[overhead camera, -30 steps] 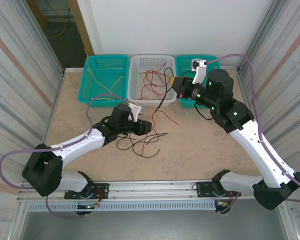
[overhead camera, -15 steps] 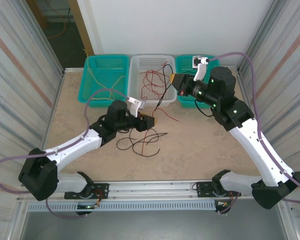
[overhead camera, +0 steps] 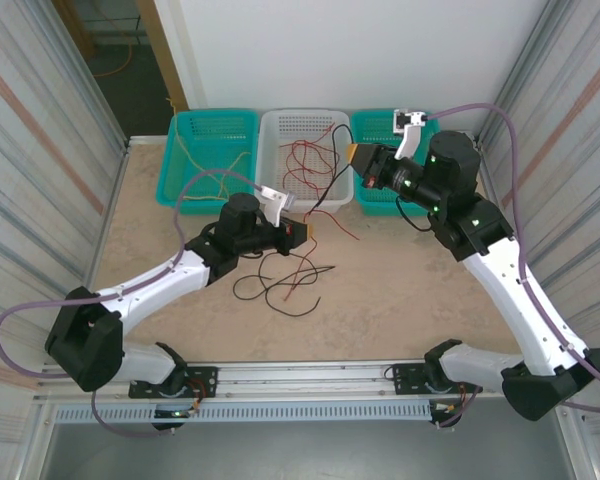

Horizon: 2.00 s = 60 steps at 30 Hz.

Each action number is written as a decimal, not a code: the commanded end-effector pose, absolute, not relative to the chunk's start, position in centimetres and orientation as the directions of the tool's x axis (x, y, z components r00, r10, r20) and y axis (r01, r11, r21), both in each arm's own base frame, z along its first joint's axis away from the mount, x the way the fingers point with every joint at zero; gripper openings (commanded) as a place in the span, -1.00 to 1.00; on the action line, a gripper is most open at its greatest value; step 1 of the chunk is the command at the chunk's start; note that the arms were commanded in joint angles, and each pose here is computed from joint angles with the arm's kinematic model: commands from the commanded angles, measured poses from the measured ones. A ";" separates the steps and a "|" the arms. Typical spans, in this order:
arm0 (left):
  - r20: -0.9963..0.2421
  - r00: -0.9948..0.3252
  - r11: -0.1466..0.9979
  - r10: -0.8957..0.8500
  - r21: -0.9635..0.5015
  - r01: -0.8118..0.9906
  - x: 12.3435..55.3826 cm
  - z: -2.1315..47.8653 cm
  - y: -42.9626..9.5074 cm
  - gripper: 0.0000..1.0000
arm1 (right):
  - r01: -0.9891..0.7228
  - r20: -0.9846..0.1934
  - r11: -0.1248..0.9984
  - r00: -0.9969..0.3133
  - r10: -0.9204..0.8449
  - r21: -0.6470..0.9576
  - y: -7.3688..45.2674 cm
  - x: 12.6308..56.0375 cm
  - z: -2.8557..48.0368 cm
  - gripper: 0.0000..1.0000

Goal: Untangle the cables

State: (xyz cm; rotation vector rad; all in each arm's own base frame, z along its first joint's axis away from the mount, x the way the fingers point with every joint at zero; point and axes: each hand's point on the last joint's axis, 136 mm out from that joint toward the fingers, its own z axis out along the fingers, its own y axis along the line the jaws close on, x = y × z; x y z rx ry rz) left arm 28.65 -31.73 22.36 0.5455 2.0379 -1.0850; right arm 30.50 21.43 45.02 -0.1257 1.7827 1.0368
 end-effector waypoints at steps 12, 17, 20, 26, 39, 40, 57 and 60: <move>-0.743 -0.670 0.641 0.003 -0.513 0.571 28.6 20.4 -29.4 -1.00 | -0.367 -0.818 0.730 -0.262 0.512 0.576 12.8 34.0 49.0 -1.00; -0.739 -0.673 0.639 -0.011 -0.523 0.564 28.2 20.7 -29.2 -1.00 | -0.202 -0.806 0.786 -0.258 0.533 0.584 9.2 38.5 46.6 -1.00; -0.746 -0.666 0.635 -0.012 -0.520 0.571 28.0 21.4 -29.0 -1.00 | -0.117 -0.806 0.811 -0.255 0.534 0.574 7.1 41.2 44.8 -1.00; -0.766 -0.642 0.632 -0.038 -0.516 0.578 27.5 23.2 -28.3 -1.00 | 0.011 -0.757 0.794 -0.296 0.583 0.608 3.9 47.0 40.6 -1.00; -0.818 -0.565 0.622 -0.111 -0.501 0.602 26.2 27.8 -26.4 -1.00 | 0.195 -0.676 0.818 -0.477 0.561 0.542 2.8 52.3 30.8 -0.03; -0.820 -0.559 0.621 -0.119 -0.501 0.603 26.3 28.1 -26.3 -1.00 | 0.190 -0.683 0.821 -0.473 0.557 0.538 2.9 51.9 30.9 0.05; -0.802 -0.550 0.501 -0.230 -0.583 0.640 27.9 32.8 -25.1 -1.00 | -0.293 -0.745 0.790 -0.604 0.283 0.538 20.5 34.3 29.9 0.21; -0.801 -0.541 0.493 -0.255 -0.589 0.641 28.6 33.5 -25.0 -1.00 | -0.331 -0.723 0.753 -0.637 0.266 0.569 22.3 32.3 29.4 0.21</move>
